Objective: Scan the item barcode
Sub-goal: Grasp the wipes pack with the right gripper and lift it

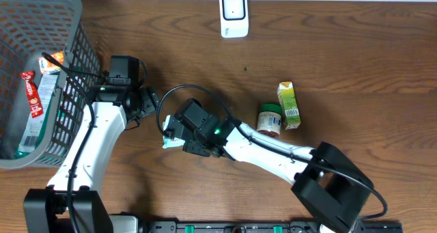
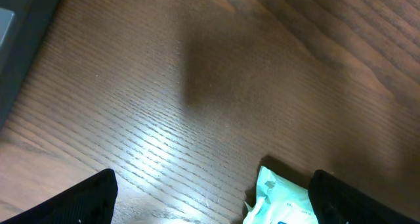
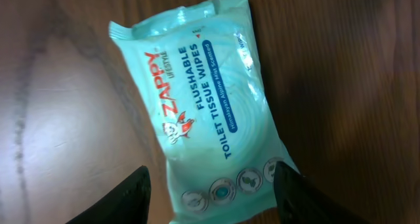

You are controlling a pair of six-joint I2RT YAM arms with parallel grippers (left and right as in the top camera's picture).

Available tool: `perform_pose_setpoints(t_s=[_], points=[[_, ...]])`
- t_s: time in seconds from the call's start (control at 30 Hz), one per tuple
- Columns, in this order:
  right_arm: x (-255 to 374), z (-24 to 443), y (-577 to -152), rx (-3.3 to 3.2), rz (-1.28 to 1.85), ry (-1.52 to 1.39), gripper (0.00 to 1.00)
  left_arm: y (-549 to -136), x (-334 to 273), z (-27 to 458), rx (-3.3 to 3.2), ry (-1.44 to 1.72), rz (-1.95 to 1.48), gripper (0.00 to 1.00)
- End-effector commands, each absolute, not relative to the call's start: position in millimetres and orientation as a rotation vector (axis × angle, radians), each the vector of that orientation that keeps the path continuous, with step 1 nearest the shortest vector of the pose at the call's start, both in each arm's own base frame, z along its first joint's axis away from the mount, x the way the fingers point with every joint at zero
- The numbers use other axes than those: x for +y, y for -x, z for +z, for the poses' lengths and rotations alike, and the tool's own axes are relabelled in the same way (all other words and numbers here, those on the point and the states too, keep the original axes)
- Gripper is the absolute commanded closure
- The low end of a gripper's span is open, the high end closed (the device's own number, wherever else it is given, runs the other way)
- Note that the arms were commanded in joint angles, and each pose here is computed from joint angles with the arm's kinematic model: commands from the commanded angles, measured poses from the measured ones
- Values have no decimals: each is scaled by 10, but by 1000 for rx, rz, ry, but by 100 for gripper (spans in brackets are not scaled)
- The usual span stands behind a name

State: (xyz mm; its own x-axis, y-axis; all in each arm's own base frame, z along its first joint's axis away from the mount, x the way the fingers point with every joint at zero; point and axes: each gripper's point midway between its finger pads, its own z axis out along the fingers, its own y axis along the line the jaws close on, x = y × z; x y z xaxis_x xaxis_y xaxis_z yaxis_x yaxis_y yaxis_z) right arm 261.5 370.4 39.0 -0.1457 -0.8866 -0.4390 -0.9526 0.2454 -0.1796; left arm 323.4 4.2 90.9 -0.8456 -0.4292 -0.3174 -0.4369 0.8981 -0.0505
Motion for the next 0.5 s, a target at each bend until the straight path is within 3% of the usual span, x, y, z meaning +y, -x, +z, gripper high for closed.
perform_pose_setpoints(t_s=[0.0, 0.33, 0.47], points=[[3757, 357, -2647, 2046, 173, 1686, 44, -3203, 70, 873, 2749, 656, 48, 7], [3822, 19, -2556, 2079, 243, 1739, 45, -3203, 69, 873, 2749, 655, 48, 7], [3821, -10, -2530, 2086, 250, 1746, 60, -3203, 70, 873, 2749, 656, 48, 6]])
